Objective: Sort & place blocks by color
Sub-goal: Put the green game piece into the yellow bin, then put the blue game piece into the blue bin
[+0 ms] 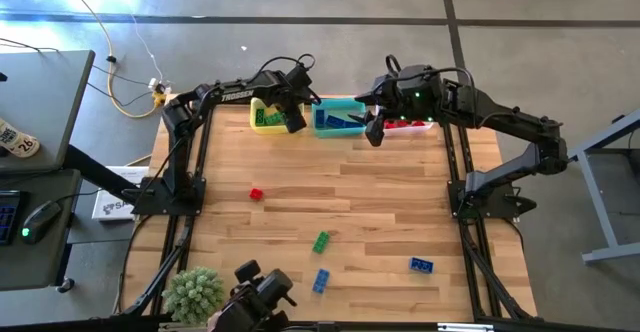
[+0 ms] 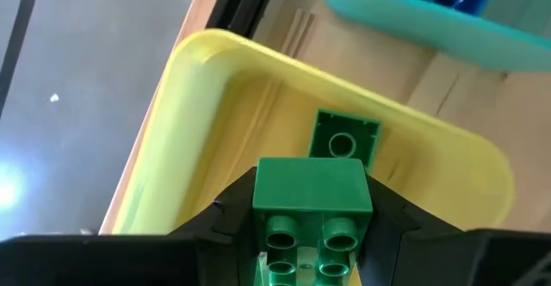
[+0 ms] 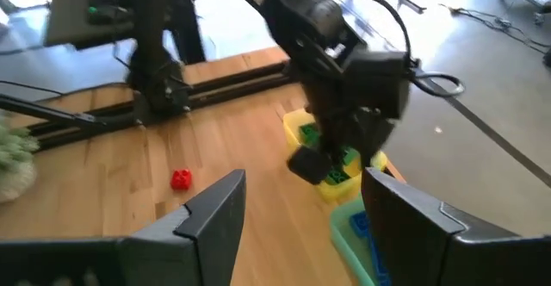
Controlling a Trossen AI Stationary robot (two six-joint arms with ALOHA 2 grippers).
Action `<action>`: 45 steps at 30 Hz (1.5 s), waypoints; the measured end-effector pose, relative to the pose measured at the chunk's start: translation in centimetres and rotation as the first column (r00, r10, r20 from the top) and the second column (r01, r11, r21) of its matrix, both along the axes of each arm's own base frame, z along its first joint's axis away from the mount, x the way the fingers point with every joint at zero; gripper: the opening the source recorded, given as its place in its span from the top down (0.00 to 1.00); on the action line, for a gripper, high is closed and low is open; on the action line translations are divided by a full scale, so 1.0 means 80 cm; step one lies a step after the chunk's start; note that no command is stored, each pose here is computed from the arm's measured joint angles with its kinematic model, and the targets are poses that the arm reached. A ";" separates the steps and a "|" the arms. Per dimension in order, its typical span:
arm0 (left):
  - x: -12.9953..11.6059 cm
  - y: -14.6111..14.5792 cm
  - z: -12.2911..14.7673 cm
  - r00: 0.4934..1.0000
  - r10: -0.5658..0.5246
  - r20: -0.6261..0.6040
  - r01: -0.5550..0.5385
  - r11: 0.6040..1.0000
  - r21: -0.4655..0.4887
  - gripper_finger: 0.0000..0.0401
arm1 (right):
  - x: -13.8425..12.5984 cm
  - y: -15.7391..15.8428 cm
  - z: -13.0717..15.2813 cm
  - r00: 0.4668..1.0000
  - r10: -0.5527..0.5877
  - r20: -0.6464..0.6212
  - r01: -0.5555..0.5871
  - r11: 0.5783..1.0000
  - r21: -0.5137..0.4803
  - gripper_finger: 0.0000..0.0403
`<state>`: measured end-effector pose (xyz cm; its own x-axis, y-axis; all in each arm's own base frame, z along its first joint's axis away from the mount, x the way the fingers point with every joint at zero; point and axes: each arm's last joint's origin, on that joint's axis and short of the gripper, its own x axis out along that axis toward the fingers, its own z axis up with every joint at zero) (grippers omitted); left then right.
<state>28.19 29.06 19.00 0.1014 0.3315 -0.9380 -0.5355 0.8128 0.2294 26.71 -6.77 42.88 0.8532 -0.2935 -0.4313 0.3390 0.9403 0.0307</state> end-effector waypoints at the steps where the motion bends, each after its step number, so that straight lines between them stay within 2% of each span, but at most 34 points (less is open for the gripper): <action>1: -0.001 0.001 -0.001 1.000 0.004 -0.002 -0.004 1.000 0.000 0.72 | 0.001 0.000 0.001 1.000 0.013 0.011 -0.013 1.000 0.004 0.46; 9: -0.012 0.011 -0.001 0.999 0.034 -0.006 -0.034 0.999 0.003 0.69 | 0.031 0.005 0.000 0.985 0.131 0.116 -0.133 0.991 0.010 0.46; 19: -0.019 0.016 -0.001 0.997 0.063 -0.048 -0.062 0.998 0.034 0.64 | 0.065 0.005 -0.030 0.986 0.161 0.033 -0.162 0.987 0.016 0.46; 29: -0.020 0.012 -0.002 0.996 0.060 -0.070 -0.060 0.998 0.011 0.48 | 0.068 0.004 -0.033 0.987 0.159 0.026 -0.160 0.987 0.015 0.46; 37: -0.025 0.005 -0.001 0.992 0.051 -0.118 -0.056 0.998 -0.038 0.47 | 0.064 0.005 -0.030 0.986 0.166 0.026 -0.166 0.986 0.001 0.46; 45: -0.024 -0.006 0.028 0.997 0.040 -0.071 -0.040 0.999 0.009 0.46 | 0.063 0.015 -0.033 0.984 0.178 0.029 -0.180 0.975 0.129 0.46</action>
